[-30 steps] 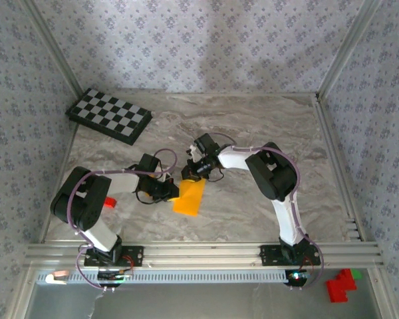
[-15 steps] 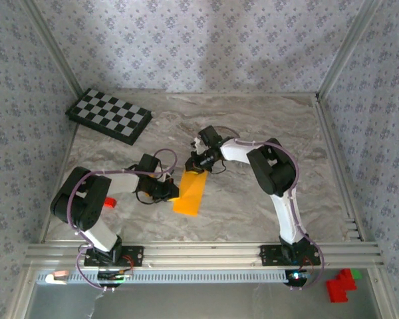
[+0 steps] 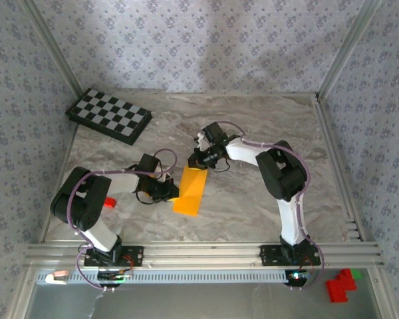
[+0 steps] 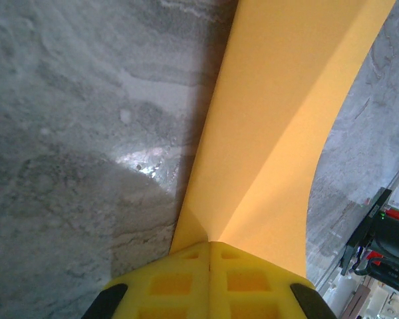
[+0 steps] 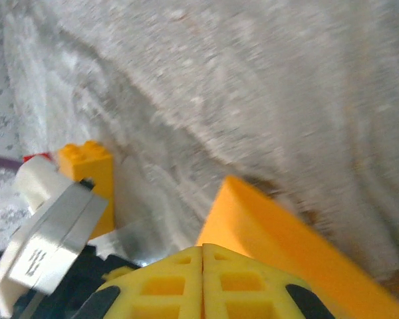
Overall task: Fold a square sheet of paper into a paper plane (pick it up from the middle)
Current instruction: First fold in half a square sheet of paper at the center of the table.
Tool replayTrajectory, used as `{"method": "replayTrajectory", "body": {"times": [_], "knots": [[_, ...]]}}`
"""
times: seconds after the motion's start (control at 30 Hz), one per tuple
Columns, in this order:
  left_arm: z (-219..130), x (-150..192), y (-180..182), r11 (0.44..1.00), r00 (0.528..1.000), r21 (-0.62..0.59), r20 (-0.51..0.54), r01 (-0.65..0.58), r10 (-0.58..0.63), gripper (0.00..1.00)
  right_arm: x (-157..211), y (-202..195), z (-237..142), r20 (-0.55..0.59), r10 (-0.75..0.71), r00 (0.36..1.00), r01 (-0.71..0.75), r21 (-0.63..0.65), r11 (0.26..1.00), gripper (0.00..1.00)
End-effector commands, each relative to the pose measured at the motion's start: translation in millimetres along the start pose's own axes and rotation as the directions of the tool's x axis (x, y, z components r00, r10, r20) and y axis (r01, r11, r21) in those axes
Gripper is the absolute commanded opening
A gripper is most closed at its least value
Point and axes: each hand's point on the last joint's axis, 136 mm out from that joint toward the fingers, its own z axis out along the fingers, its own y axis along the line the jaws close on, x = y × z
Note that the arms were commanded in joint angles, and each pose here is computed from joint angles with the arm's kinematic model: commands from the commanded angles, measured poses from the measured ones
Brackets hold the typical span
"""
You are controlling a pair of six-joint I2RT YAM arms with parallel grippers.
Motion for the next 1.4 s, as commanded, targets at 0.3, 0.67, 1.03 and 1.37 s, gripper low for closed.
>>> {"method": "replayTrajectory", "body": {"times": [0.3,0.67,1.03,1.37], "knots": [[4,42,60,0.967,0.990,-0.239,-0.083,0.094,-0.117,0.00,22,17,28,-0.060,-0.026,0.998,0.023,-0.045,0.999,0.09],[4,42,61,0.965,0.990,-0.243,-0.082,0.094,-0.117,0.00,38,1,56,-0.127,0.023,0.992,-0.026,-0.021,0.999,0.09],[3,44,66,0.959,0.989,-0.267,-0.083,0.095,-0.121,0.00,14,-44,48,-0.083,0.113,0.990,-0.109,0.059,0.992,0.08],[3,44,66,0.959,0.989,-0.270,-0.086,0.090,-0.117,0.00,-6,-69,40,-0.041,0.167,0.985,-0.161,0.124,0.979,0.07]]}}
